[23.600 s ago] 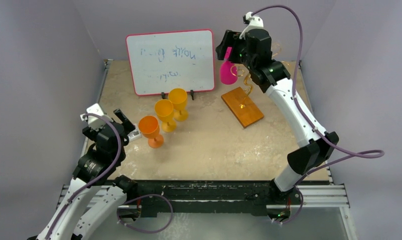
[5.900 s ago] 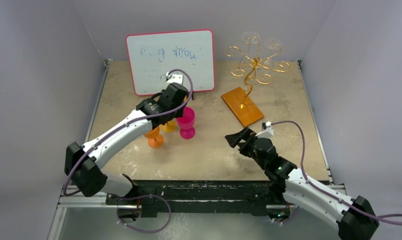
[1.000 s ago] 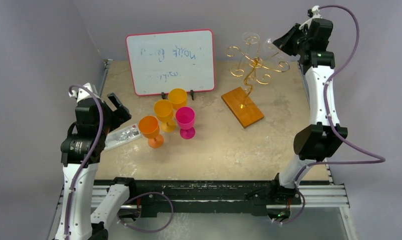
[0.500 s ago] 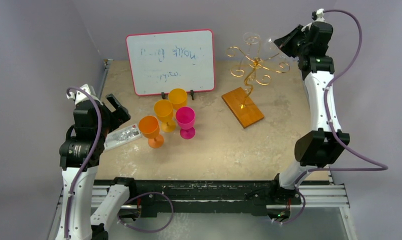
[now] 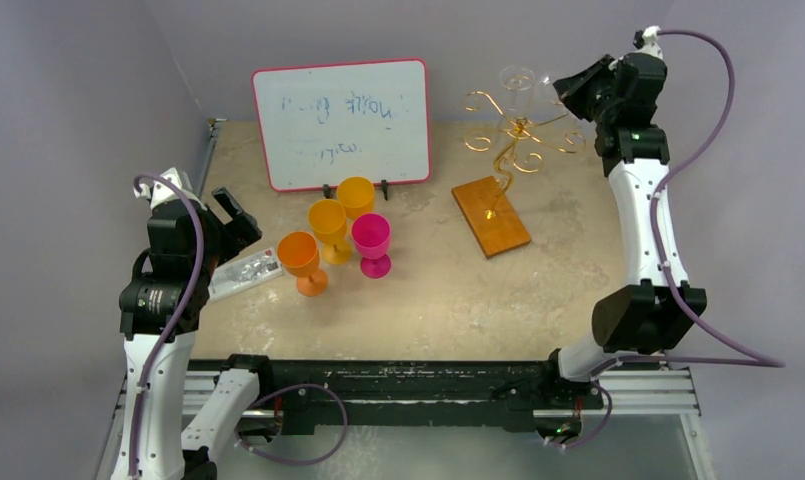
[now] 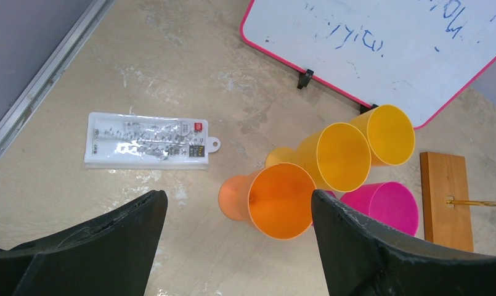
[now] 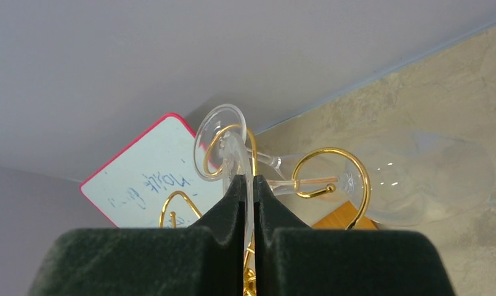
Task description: Take the wine glass off the wine glass rack
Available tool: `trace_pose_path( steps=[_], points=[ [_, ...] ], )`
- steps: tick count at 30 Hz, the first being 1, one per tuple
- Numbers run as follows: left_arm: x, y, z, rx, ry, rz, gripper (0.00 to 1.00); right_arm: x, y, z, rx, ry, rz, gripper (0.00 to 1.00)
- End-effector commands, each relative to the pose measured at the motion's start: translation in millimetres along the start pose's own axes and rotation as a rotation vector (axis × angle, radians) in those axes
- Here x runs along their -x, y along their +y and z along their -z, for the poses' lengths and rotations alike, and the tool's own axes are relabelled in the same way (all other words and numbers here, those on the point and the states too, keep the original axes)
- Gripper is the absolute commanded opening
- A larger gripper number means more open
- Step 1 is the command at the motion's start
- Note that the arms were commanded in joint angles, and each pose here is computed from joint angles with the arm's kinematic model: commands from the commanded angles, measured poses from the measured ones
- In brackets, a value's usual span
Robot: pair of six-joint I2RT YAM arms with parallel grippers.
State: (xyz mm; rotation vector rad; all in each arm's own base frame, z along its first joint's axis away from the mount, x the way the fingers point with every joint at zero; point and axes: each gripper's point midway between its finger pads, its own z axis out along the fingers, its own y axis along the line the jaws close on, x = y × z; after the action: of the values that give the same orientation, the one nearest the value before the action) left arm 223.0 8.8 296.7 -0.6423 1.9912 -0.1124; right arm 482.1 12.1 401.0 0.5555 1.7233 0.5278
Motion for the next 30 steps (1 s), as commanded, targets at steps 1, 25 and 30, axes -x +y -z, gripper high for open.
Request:
trace_pose_path(
  steps=[1,25,30],
  points=[
    [9.8,-6.1,3.7,-0.025,-0.029,0.019,0.86,38.7,17.8,24.7,0.039,-0.163,-0.043,0.00],
    [6.3,-3.9,4.3,-0.021,-0.022,0.014,0.86,34.3,-31.6,53.0,-0.001,-0.171,-0.162,0.00],
    [6.2,-4.9,4.1,-0.026,-0.021,0.015,0.86,35.4,-25.8,57.4,0.024,-0.169,-0.156,0.00]
  ],
)
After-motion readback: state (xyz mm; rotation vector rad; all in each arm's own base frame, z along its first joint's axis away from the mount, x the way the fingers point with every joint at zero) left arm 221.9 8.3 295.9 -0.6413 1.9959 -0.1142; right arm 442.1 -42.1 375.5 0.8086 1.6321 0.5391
